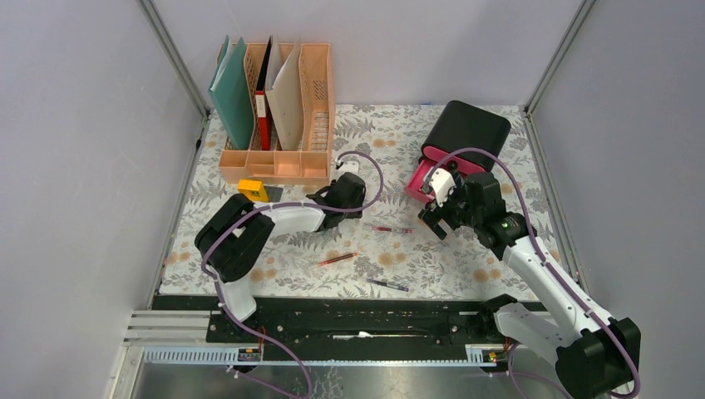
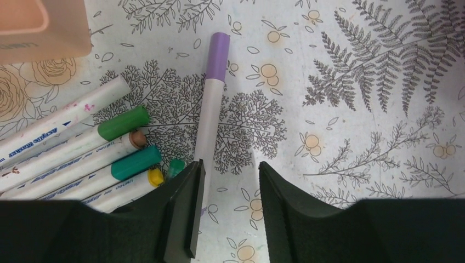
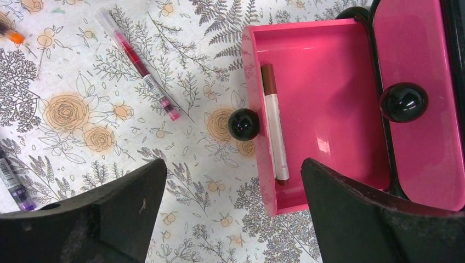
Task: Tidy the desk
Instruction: Pick up the stationery from the center of the board.
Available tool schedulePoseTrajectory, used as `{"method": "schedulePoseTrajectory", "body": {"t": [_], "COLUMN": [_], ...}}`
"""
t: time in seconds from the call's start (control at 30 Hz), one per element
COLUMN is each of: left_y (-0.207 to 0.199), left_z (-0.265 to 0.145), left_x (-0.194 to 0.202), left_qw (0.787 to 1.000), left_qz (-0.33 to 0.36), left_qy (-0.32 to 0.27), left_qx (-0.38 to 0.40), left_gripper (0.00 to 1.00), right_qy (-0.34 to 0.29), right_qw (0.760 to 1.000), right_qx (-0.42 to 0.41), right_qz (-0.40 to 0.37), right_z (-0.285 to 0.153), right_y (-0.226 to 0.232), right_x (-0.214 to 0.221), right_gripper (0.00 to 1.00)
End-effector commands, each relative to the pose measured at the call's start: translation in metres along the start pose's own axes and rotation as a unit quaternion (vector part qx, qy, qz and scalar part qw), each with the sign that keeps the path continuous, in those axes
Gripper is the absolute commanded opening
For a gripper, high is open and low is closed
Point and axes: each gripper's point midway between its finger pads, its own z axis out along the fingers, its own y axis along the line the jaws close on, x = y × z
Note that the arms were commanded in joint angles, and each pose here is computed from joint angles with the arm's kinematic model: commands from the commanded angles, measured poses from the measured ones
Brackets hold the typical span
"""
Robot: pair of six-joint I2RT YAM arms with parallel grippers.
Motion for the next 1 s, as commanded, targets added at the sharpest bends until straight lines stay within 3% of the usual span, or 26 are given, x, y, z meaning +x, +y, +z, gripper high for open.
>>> {"method": "schedulePoseTrajectory", "body": {"t": [0.0, 0.23, 0.53, 0.67, 0.87, 0.97], "left_y": [0.007, 0.009, -0.008, -0.011, -0.007, -0.001], "left_z": [0.011, 0.011, -0.017, -0.021, -0.008, 0.004], "left_x": [0.008, 0.009, -0.024, -0.035, -0.035, -0.031], "left_qw": [1.0, 1.0, 0.998, 0.998, 0.999, 0.999], "left_qz": [0.006, 0.006, 0.004, 0.011, 0.021, 0.022], "left_qy": [0.013, 0.015, -0.038, -0.048, -0.031, -0.017], "left_qx": [-0.013, -0.015, 0.045, 0.049, 0.032, 0.018], "left_gripper": [0.44, 0.43, 0.58, 0.59, 0.57, 0.46], "right_qy": [-0.024, -0.025, -0.025, -0.025, -0.027, -0.026], "right_qw": [1.0, 1.0, 1.0, 1.0, 1.0, 1.0], "right_qx": [0.006, 0.003, 0.001, 0.001, 0.0, -0.001], "right_qz": [-0.009, -0.01, -0.01, -0.009, -0.01, -0.01], "right_z": [-0.009, -0.008, -0.008, -0.008, -0.009, -0.008], "right_y": [-0.007, -0.006, -0.005, -0.005, -0.004, -0.004], "right_x": [-0.019, -0.019, -0.019, -0.019, -0.019, -0.019], "right_gripper": [1.0, 1.0, 1.0, 1.0, 1.0, 1.0]}}
